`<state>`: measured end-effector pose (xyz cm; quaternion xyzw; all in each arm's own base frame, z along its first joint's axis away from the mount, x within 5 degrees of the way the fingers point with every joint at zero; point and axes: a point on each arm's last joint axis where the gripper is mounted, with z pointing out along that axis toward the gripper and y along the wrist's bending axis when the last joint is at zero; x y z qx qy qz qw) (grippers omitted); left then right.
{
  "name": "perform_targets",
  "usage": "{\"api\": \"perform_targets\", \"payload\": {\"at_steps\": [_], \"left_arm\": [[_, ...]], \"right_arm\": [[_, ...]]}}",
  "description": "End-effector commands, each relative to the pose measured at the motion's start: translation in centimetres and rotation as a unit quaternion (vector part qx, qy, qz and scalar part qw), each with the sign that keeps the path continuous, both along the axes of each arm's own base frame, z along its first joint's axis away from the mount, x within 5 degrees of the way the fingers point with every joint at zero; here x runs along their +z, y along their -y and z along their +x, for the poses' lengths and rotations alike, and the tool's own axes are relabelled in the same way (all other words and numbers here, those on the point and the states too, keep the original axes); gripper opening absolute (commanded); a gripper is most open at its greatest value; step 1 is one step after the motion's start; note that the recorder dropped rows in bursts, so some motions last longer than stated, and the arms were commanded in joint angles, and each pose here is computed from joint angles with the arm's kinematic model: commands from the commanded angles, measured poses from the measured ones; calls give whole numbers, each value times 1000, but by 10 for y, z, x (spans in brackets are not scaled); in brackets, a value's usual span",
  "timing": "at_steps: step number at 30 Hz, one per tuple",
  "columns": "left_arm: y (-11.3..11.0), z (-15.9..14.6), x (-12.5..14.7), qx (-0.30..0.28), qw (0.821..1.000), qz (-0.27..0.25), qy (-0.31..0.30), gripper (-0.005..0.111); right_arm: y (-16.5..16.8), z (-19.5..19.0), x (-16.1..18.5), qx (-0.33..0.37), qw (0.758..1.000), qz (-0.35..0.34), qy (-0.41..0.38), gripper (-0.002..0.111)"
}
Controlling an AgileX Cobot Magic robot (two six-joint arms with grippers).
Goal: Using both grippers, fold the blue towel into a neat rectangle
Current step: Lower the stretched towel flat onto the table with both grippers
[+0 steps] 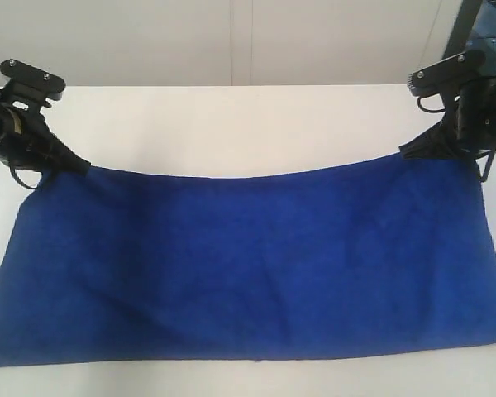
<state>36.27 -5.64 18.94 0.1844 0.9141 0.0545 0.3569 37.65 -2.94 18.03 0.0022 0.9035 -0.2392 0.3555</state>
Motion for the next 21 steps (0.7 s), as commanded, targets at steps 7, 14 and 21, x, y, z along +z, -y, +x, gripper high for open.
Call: {"api": "perform_targets", "payload": {"at_steps": [7,14,21], "left_arm": [[-10,16,-22,-11,1000,-14,26,0],[-12,24,-34,-32,998,-18,45,0],[-22,33,-43,-22,996,-44,75,0]], "right_arm": [[9,25,-25,21,1000,0,-10,0],[10,36,-33,28,999,-22,-16,0],[12,48,-43,25,999,-31,-19,0]]}}
